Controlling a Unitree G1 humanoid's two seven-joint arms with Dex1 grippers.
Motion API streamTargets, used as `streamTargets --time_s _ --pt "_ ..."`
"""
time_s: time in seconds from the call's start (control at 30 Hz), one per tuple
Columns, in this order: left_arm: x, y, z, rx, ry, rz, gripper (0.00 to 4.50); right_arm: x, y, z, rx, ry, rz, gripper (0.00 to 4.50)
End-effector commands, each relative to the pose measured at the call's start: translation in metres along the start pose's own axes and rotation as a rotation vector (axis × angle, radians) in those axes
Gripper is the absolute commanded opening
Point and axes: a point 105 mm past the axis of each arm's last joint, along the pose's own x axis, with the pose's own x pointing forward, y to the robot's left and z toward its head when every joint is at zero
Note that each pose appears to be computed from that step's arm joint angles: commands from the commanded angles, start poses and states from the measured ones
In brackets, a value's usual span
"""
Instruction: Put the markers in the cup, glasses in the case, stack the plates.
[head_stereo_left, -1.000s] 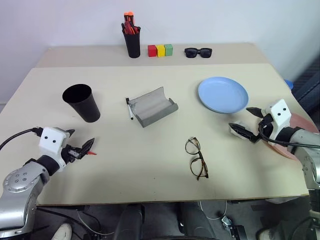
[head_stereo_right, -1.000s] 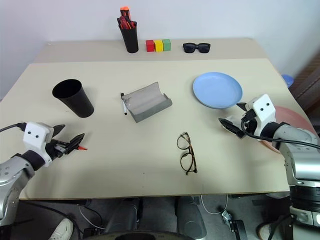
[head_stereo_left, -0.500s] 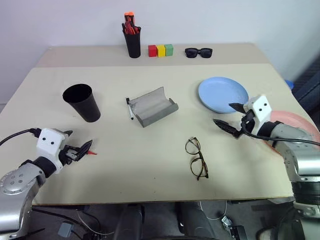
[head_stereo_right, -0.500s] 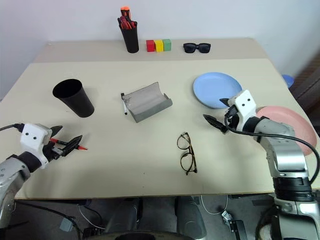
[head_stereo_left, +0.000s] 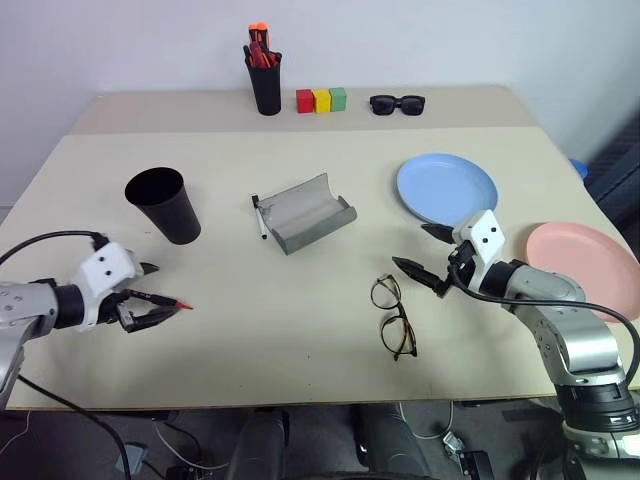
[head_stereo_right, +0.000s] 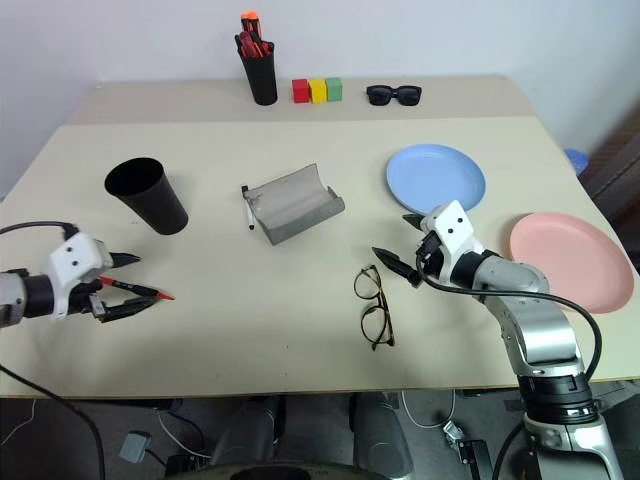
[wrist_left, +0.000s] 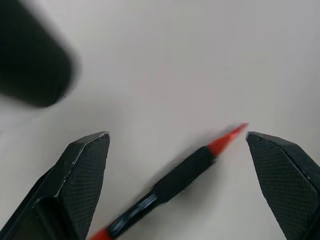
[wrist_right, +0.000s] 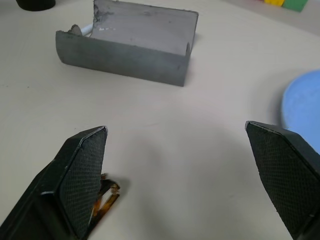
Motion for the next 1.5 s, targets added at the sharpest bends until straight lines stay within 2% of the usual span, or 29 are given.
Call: streamTargets --time_s 0.03,0.1,0.13,0.17,0.23,0.4,0.43,0.63,0.77,0.83,0.93,1.03,1.17,1.3,1.5 --pt "0.003 0.000 -0.010 0.032 0.092 -0.082 4.48 0.001 0.005 0.018 -0.021 -0.055 0.006 4.50" --pt "0.005 -0.001 -0.017 0.048 0.147 -0.134 4.48 0.002 0.006 0.021 -0.020 -0.061 0.006 4.50" --pt "0.005 -0.002 -0.019 0.051 0.161 -0.148 3.96 0.002 0.008 0.022 -0.019 -0.062 0.007 4.50" --pt "0.004 -0.002 -0.021 0.047 0.174 -0.159 3.68 0.002 0.008 0.023 -0.018 -0.063 0.008 4.50" --pt "0.002 -0.003 -0.024 0.043 0.186 -0.178 2.68 0.002 0.011 0.024 -0.016 -0.063 0.013 4.50" --pt "0.002 0.000 -0.027 0.053 0.192 -0.178 0.20 -0.003 0.033 0.017 -0.011 -0.007 0.151 4.50" --pt "0.002 0.001 -0.027 0.065 0.193 -0.166 0.04 -0.003 0.039 0.017 -0.011 0.002 0.184 4.50" --pt "0.004 0.006 -0.019 0.069 0.137 -0.105 0.04 0.001 0.067 0.022 -0.049 -0.003 0.333 4.50" --pt "0.002 0.008 0.011 0.004 -0.034 -0.069 0.04 0.008 0.084 0.031 -0.076 -0.045 0.411 4.50" --pt "-0.004 0.012 0.035 -0.042 -0.169 -0.038 0.04 0.013 0.090 0.038 -0.100 -0.082 0.431 4.50" --pt "-0.023 0.026 0.090 -0.083 -0.455 0.065 0.04 0.029 0.100 0.049 -0.125 -0.152 0.452 4.50" --pt "-0.041 0.039 0.129 -0.085 -0.650 0.180 0.04 0.044 0.104 0.054 -0.145 -0.186 0.438 4.50" --pt "-0.073 0.077 0.175 -0.074 -0.892 0.507 0.04 0.065 0.102 0.066 -0.140 -0.253 0.365 4.50" --pt "-0.096 0.108 0.186 -0.095 -0.951 0.794 0.04 0.085 0.090 0.074 -0.150 -0.282 0.231 4.50" --pt "-0.090 0.126 0.166 -0.145 -0.872 0.994 0.04 0.093 0.092 0.095 -0.046 -0.372 0.183 4.50"
